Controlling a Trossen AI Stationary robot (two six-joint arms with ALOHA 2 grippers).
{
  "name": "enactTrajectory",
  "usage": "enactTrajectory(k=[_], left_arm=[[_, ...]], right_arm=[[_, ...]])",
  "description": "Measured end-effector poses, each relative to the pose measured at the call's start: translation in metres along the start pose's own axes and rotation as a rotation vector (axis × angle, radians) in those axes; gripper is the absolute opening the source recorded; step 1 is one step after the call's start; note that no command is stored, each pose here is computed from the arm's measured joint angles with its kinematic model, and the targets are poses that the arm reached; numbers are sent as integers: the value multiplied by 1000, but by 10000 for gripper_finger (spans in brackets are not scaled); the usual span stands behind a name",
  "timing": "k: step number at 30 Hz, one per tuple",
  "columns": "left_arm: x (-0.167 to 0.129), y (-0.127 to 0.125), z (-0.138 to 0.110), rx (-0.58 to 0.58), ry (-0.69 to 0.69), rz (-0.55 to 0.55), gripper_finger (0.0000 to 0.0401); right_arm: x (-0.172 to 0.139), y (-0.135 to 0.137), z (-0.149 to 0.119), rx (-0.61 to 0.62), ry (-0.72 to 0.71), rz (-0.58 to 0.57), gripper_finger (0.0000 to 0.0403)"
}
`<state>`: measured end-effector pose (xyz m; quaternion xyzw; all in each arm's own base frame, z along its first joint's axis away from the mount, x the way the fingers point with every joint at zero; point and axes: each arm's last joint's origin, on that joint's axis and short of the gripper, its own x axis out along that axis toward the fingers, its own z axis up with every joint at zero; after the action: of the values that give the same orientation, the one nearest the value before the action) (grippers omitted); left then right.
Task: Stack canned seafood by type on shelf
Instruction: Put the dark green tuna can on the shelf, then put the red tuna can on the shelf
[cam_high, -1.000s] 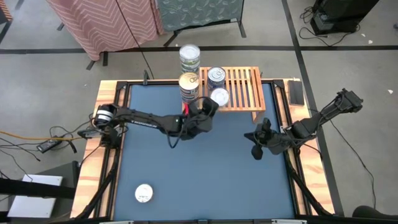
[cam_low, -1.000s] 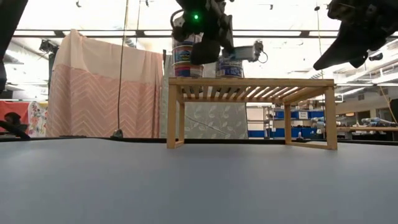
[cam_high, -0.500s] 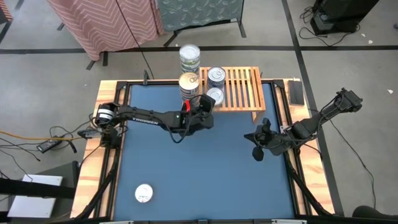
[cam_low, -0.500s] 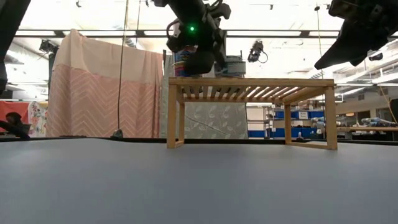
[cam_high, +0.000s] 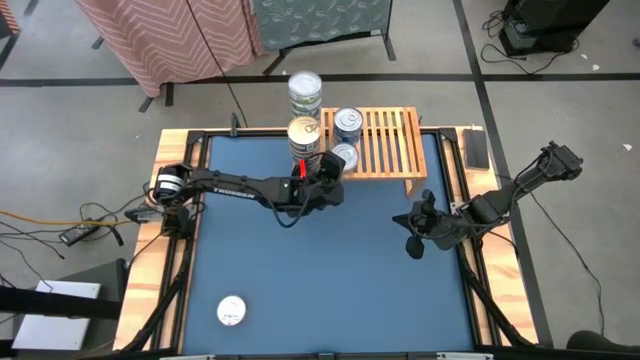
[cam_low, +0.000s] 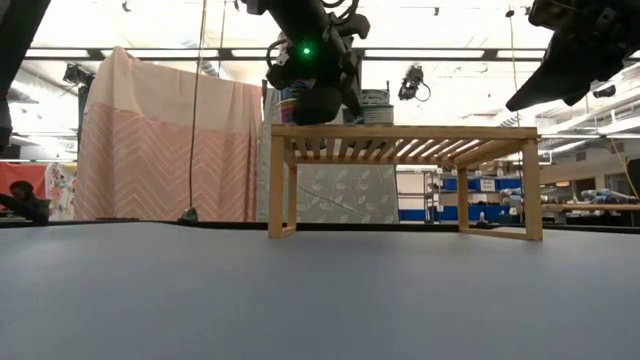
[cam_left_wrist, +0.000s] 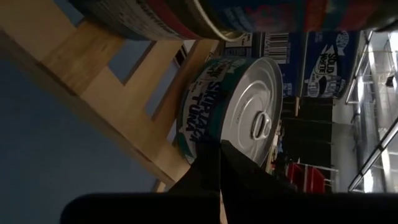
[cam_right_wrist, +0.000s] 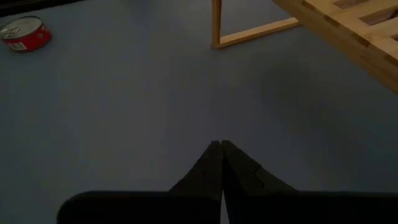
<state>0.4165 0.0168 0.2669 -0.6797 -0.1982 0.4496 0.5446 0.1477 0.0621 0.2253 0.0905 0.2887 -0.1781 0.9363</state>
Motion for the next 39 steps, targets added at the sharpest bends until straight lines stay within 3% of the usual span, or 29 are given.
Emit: enactTrajectory(k=[16, 21, 26, 29, 39], left_arm=[[1, -9, -2, 97, 14, -64, 70], [-10, -26, -8, 266, 165, -138, 92], [-48, -57, -12, 666, 481, -368, 96], [-82, -67, -7, 799, 659, -438, 91], [-200, -37, 42, 1115, 844, -103, 13]], right_arm=[[0, 0, 0, -18, 2, 2, 37], [0, 1, -1, -19, 18, 23, 41], [0, 2, -1, -35, 45, 63, 39], [3, 7, -1, -57, 54, 89, 37], [49, 52, -5, -103, 14, 192, 4]])
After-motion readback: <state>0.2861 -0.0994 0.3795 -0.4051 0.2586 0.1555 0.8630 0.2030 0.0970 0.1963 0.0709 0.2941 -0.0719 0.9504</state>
